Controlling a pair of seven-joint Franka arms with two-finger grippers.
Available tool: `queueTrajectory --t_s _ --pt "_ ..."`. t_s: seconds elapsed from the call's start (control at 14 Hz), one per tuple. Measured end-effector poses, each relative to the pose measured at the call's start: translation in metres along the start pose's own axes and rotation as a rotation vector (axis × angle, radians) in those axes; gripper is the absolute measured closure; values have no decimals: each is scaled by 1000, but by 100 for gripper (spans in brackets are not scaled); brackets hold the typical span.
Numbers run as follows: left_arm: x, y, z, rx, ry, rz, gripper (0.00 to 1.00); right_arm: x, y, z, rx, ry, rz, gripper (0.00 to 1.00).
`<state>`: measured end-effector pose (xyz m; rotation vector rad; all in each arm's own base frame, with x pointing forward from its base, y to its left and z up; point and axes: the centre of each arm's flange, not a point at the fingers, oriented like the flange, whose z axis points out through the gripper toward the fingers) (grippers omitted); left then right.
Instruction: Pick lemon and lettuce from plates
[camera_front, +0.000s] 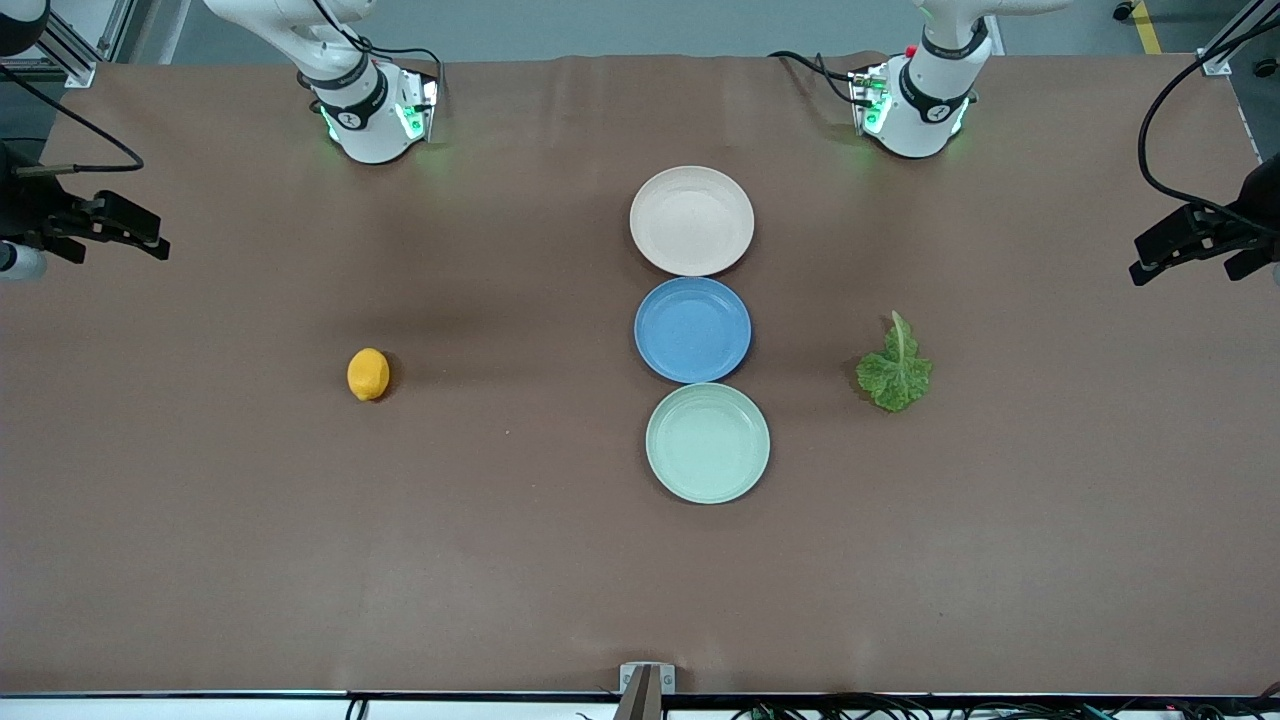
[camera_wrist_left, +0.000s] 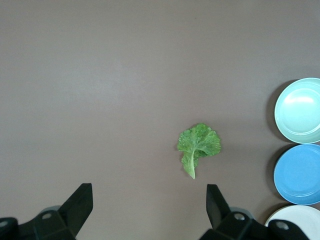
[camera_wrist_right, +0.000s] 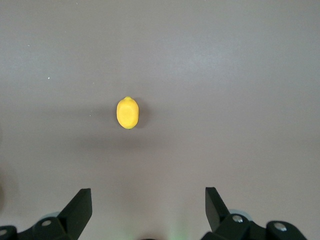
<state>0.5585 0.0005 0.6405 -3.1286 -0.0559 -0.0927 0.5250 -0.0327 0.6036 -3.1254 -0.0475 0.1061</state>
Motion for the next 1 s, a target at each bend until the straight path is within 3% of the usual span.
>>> queueTrajectory --t_s 1.0 --pt "0 3 -1 0 2 5 0 -3 0 -14 -3 54 -1 0"
